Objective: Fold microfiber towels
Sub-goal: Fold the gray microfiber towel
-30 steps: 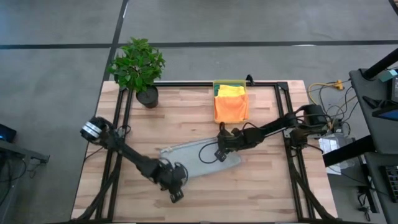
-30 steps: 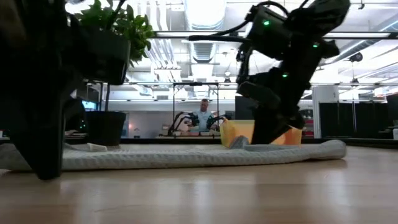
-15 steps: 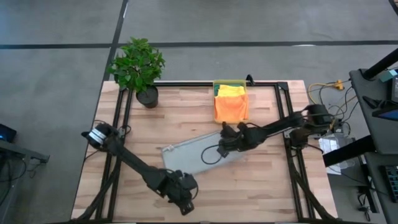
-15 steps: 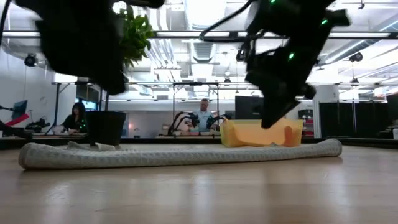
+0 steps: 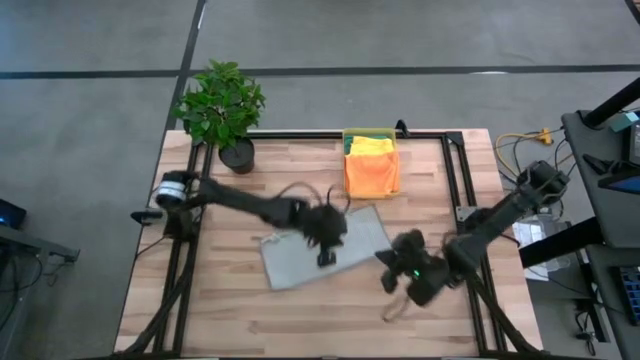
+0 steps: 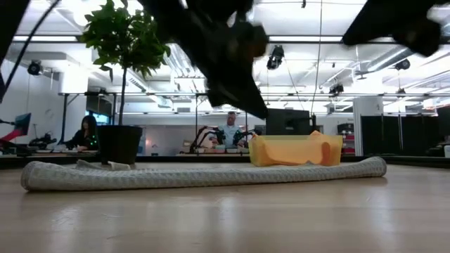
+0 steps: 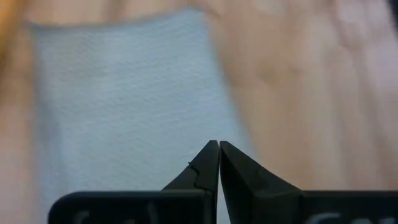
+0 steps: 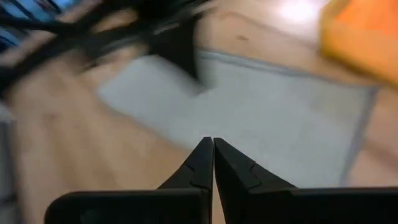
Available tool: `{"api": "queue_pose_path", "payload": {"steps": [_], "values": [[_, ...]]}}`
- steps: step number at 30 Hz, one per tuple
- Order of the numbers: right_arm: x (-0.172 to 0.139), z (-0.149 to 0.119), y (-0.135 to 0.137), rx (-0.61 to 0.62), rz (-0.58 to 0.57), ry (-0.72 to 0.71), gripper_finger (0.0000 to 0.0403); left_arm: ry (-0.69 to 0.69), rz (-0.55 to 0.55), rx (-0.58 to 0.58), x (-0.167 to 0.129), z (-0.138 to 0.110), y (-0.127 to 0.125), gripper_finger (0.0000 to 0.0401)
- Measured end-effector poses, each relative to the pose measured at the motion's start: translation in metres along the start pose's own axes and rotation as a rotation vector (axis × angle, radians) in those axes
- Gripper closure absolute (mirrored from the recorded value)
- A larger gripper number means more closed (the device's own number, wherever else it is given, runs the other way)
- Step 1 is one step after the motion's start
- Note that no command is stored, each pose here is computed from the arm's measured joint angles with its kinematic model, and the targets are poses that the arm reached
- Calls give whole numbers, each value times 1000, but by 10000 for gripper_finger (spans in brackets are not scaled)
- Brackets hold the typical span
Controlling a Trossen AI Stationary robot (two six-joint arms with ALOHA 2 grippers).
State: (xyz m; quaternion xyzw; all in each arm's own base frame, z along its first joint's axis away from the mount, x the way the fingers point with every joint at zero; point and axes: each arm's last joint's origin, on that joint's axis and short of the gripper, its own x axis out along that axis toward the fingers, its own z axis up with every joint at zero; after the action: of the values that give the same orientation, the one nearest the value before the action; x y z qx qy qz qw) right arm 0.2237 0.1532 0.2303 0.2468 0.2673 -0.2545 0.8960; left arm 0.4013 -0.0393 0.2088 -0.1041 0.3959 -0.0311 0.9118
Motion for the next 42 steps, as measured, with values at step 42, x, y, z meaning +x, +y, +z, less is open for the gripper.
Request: {"api": "queue_pose_path", "payload": {"steps": [42], "values": [[7, -36, 73, -67, -164, -35, 394, 274, 691, -154, -6, -47, 34, 401]]}}
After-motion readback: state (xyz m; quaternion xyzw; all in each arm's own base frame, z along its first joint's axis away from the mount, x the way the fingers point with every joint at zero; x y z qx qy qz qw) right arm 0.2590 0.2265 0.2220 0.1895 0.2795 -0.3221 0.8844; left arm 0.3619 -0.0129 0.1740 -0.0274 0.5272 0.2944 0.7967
